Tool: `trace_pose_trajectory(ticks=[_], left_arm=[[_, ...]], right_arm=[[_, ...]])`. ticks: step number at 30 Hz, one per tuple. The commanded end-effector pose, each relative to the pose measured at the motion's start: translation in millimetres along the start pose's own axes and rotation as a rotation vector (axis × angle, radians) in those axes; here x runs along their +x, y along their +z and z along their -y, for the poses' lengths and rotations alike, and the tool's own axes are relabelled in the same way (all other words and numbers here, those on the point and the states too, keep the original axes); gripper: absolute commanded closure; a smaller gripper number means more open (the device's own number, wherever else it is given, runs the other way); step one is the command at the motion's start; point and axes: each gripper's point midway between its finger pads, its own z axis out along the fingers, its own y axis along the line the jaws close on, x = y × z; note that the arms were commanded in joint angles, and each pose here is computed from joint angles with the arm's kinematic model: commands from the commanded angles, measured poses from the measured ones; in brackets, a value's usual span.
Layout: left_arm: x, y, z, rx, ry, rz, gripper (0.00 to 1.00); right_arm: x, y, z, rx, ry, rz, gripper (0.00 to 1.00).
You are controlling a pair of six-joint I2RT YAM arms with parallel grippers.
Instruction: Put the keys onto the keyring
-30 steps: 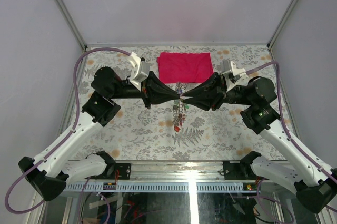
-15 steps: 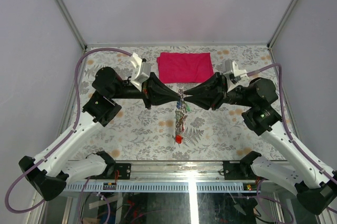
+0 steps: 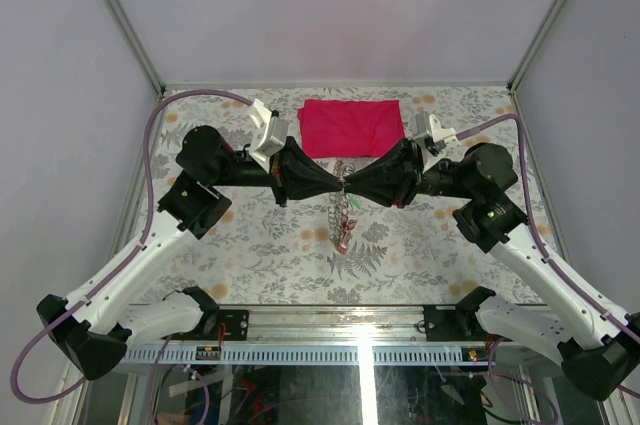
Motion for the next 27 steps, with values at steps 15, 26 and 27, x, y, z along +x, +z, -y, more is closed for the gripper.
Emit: trace_pose_trajectory(ticks=[15, 26, 27], left_arm=[[-23, -2, 8, 0.010, 0.102, 0.047, 0.85], [-4, -6, -5, -0.066, 0.089, -0.019, 0.76], [-3, -6, -7, -0.075, 0.089, -0.021, 0.75]], right_arm=[[-16, -6, -10, 0.029, -0.137, -0.108, 1.00], [-3, -31, 0, 0.117, -0.116, -0.427, 1.00], [-3, -33, 0, 0.123, -0.113, -0.452, 1.00]])
